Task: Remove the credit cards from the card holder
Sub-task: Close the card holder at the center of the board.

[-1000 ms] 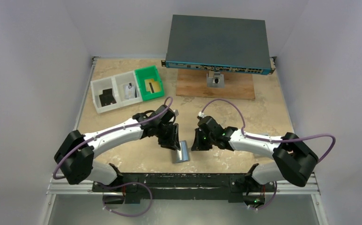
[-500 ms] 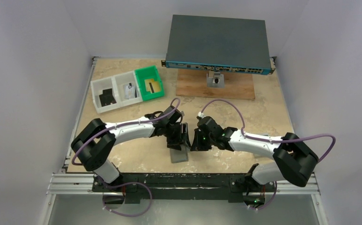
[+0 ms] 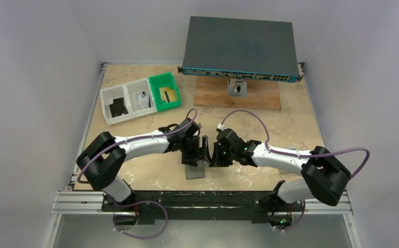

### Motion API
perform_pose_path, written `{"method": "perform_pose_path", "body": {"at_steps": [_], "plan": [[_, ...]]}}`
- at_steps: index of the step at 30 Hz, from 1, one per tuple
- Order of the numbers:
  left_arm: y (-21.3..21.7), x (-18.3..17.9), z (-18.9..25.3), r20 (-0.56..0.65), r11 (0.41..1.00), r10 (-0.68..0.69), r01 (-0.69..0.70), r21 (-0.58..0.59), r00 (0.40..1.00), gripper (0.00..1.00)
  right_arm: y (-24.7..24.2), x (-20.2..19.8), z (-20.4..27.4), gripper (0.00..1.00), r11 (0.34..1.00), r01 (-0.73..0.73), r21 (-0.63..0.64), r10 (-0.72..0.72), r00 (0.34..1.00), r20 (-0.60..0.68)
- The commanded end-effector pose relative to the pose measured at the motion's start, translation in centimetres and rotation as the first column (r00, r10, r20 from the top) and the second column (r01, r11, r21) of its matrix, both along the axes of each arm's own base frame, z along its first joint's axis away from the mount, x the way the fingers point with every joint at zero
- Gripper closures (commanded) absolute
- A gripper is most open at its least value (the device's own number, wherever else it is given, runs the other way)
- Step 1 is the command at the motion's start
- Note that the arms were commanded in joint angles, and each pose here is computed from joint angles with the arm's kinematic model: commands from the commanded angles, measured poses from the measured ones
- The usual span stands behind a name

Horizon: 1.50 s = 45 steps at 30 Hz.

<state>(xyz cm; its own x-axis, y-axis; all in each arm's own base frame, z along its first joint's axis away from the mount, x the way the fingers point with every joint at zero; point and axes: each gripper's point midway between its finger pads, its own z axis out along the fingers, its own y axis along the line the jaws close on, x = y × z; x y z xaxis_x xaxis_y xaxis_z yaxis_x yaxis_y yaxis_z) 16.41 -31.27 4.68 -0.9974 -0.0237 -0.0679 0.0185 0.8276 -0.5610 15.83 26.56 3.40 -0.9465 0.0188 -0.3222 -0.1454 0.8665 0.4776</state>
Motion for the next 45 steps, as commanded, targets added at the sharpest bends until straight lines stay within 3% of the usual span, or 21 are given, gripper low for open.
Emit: {"method": "perform_pose_path", "body": {"at_steps": [1,5,11,18,24,33,38,45], "plan": [[1.8,0.3,2.1,0.108,1.000,-0.015,0.012,0.026,0.994,0.28,1.8,1.4,2.6,1.00,0.997,0.011,0.070,-0.015,0.998,0.056],[2.7,0.2,3.9,0.151,1.000,-0.024,0.023,0.011,0.988,0.32,1.6,1.3,2.4,1.00,0.998,0.011,0.059,-0.014,0.999,0.052],[4.3,0.0,4.3,0.167,0.999,-0.018,0.013,0.034,0.986,0.47,1.7,1.5,2.5,1.00,0.998,0.015,0.059,-0.019,0.998,0.055],[7.5,-0.1,2.9,0.179,0.985,0.016,-0.046,0.168,0.984,0.82,1.9,1.7,2.7,1.00,0.998,0.020,0.058,-0.023,0.998,0.059],[7.9,-0.2,1.8,0.164,0.981,0.021,-0.052,0.185,0.986,0.99,1.9,1.7,2.6,1.00,0.998,0.019,0.059,-0.023,0.998,0.058],[4.7,0.7,-0.1,0.117,0.992,-0.017,0.002,0.123,0.993,0.99,2.7,1.9,3.2,1.00,0.997,0.002,0.082,-0.007,0.998,0.060],[4.7,0.6,-1.8,0.058,0.984,-0.016,0.005,0.179,0.998,0.98,3.5,2.0,3.7,1.00,0.995,-0.013,0.102,0.007,0.998,0.062],[5.1,0.3,-2.6,0.034,0.979,-0.011,0.004,0.206,0.999,0.99,5.7,1.8,3.8,0.83,0.981,-0.052,0.186,0.046,0.998,0.036]]}}
